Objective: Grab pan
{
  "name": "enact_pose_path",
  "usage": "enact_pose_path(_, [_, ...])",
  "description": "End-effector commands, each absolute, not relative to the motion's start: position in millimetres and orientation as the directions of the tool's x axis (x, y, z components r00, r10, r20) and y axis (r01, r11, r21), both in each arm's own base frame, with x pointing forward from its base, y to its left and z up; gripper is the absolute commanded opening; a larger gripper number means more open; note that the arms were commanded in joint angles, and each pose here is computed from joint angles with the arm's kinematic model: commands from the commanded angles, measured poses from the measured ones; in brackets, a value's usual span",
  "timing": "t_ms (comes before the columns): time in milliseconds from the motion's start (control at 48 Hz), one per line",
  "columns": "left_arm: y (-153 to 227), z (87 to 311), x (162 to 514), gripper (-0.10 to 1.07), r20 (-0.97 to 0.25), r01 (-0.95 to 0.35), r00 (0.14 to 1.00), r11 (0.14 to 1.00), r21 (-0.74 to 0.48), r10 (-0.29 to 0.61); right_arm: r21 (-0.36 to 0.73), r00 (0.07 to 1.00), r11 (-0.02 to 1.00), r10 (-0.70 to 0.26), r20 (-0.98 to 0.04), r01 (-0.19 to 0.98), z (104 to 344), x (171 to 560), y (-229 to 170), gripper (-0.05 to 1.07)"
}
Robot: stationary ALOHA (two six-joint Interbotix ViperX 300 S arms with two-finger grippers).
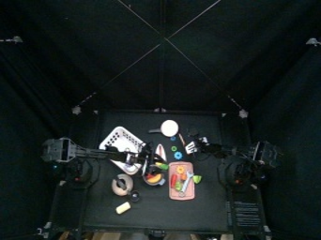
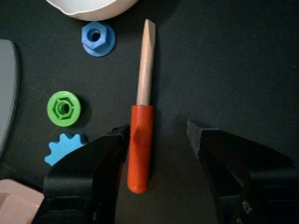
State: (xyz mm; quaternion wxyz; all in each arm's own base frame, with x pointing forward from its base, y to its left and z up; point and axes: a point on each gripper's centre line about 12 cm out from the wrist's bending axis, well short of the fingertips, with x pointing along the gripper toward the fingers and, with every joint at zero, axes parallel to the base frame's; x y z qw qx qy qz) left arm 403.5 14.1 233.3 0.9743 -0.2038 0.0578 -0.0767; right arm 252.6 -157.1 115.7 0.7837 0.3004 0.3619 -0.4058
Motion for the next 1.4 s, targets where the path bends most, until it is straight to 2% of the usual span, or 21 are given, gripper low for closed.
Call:
enact_pose_path(0, [16.5, 240.6, 404.8, 0.92, -0.053, 0.125, 0.986, 0.901, -0.416, -0.161, 0.193, 0.435, 0.496, -0.435, -0.788, 0.846, 126.8, 257.3, -160.7, 0.89])
enact_pose_path(292, [21.1, 257.8, 409.7, 0.92, -0.025, 0.108, 0.991, 0.899, -0.424, -0.131, 0.169, 0.432, 0.494, -0.485, -0.760, 0.853, 145.3, 247.9, -160.7, 0.89])
enact_pose_path(583, [32.0, 247.0, 406.4, 0.92, -0.256, -0.076, 0.966, 0.926, -0.369, -0.022, 0.238, 0.511, 0.504, -0.519, -0.685, 0.831, 180.6, 256.2, -161.5, 0.88])
enact_pose_path(729, [33.7, 251.9, 381.8, 0.92, -0.310, -0.104, 0.951, 0.949, -0.296, 0.007, 0.265, 0.537, 0.506, -0.526, -0.660, 0.821, 193.1, 272.8, -169.1, 0.88])
enact_pose_path(958, [33.8, 274.5, 319.5, 0.91, -0.235, -0.095, 0.971, 0.957, -0.273, 0.029, 0.299, 0.570, 0.510, -0.534, -0.625, 0.806, 211.4, 308.8, -185.2, 0.88])
enact_pose_path(1125, [39.2, 268.6, 283.9, 0.91, -0.224, -0.120, 0.973, 0.961, -0.248, 0.063, 0.301, 0.537, 0.466, -0.537, -0.651, 0.832, 203.0, 323.8, -197.6, 0.88])
enact_pose_path(1271, [35.6, 255.0, 266.9, 0.91, -0.244, -0.098, 0.968, 0.981, -0.167, 0.055, 0.330, 0.486, 0.365, -0.529, -0.696, 0.871, 194.0, 334.6, -206.4, 0.88])
enact_pose_path(1375, [35.7, 259.6, 259.5, 0.91, -0.215, -0.091, 0.975, 0.986, -0.141, 0.059, 0.314, 0.436, 0.306, -0.542, -0.719, 0.899, 190.6, 337.6, -218.7, 0.88])
